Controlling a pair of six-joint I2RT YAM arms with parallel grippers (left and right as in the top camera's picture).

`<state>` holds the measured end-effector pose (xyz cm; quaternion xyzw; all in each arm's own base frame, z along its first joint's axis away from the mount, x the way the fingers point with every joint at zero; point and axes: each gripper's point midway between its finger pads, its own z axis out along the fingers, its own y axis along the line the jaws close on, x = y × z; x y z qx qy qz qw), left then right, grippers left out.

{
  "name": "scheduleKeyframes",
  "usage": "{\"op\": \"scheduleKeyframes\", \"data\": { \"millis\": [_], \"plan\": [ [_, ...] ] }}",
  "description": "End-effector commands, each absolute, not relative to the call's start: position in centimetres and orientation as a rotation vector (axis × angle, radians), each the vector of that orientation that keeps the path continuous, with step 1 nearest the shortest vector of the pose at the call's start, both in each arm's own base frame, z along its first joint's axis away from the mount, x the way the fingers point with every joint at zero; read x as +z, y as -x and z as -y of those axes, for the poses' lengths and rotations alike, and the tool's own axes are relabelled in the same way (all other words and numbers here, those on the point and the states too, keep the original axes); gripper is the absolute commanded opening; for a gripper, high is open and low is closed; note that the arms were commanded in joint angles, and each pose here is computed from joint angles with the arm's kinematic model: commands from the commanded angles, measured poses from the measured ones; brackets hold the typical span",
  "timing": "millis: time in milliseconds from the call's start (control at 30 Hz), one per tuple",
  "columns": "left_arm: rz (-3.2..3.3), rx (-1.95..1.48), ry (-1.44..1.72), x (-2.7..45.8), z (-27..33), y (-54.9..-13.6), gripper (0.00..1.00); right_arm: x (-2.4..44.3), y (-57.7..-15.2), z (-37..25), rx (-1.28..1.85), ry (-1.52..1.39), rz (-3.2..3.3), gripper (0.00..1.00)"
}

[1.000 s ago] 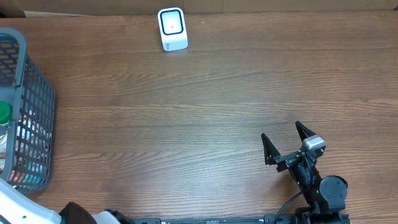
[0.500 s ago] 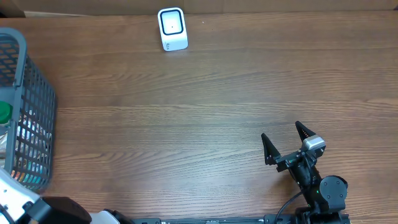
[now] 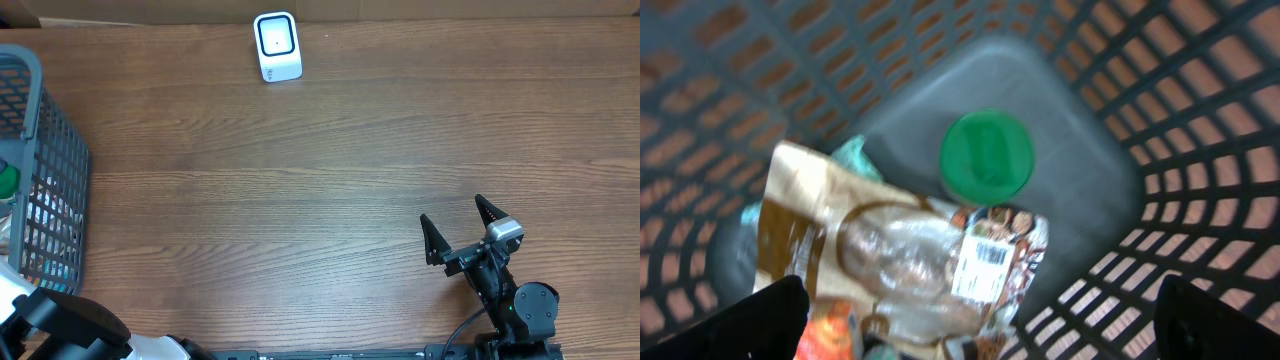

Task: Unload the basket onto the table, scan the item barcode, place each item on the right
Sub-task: 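Move the left gripper over the grey basket toward the green-lidded jar, then grasp the green-lidded jar in the basket with the left gripper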

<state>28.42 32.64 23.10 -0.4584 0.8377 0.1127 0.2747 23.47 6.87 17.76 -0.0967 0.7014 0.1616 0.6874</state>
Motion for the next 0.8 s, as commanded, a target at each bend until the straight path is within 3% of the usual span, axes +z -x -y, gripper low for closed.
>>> {"op": "scheduleKeyframes", "data": {
  "millis": [0, 267, 400, 767],
  "plan": [
    [-2.278, 0.3, 1.125, 23.1, -32.8, -29.6, 0.94, 17.6, -23.4, -7.0, 0.367, 0.218, -1.565, 1.0],
    [-2.277, 0.333, 1.093, 20.7, -35.2, -31.6, 0.94, 17.6, -23.4, -7.0, 0.367, 0.217, -1.566, 1.0],
    [-2.327, 0.346, 1.032, 18.4, -36.1, -32.9, 1.0, 17.6, -23.4, -7.0, 0.367, 0.217, -1.566, 1.0],
    [-2.44, 0.316, 1.002, 9.3, -38.4, -35.3, 0.98, 17.6, -23.4, -7.0, 0.367, 0.217, -1.566, 1.0]
  ]
}}
